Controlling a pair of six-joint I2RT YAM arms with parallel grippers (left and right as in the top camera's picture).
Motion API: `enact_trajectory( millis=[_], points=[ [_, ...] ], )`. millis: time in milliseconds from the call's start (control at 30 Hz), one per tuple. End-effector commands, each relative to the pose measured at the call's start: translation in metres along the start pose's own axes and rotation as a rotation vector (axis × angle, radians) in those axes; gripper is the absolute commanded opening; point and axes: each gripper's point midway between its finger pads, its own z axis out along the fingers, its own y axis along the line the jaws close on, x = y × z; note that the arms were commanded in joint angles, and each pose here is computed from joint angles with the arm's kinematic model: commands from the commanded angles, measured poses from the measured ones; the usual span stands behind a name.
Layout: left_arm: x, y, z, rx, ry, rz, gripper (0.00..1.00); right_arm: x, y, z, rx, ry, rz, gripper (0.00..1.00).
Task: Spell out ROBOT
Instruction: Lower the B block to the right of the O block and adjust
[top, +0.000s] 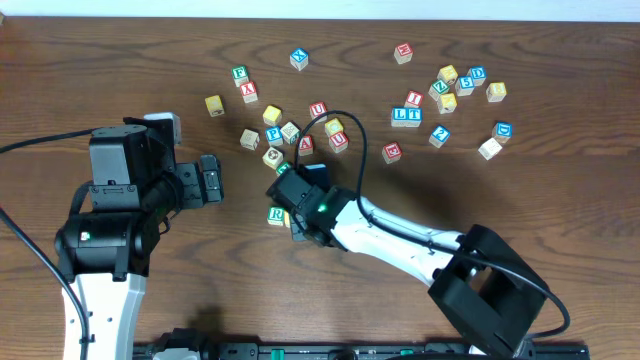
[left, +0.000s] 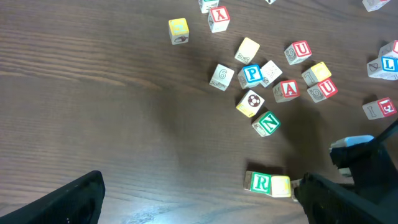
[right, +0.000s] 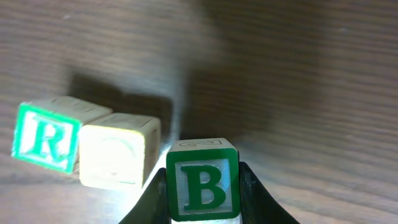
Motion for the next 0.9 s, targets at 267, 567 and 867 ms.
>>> enact_trajectory(
  millis=[267,567,867],
  points=[
    [-0.0065,-0.0019,-0.0048,0.011,-0.017,0.004,0.99,-0.0005,-0.0033,0.0013,0.029,-0.022,0.021,0.04],
    [-0.0065,-0.0019,-0.0047,0.011,-0.017,0.005,0.99,-0.0061,-0.0051,0.0011,0.042,-0.052,0.023,0.05],
    [-0.0065,-0.0019,-0.0048,0.011,-0.017,0.004,0.99,-0.0070,-0.0027,0.0009,0.036,-0.059,0.021,0.05]
  ],
)
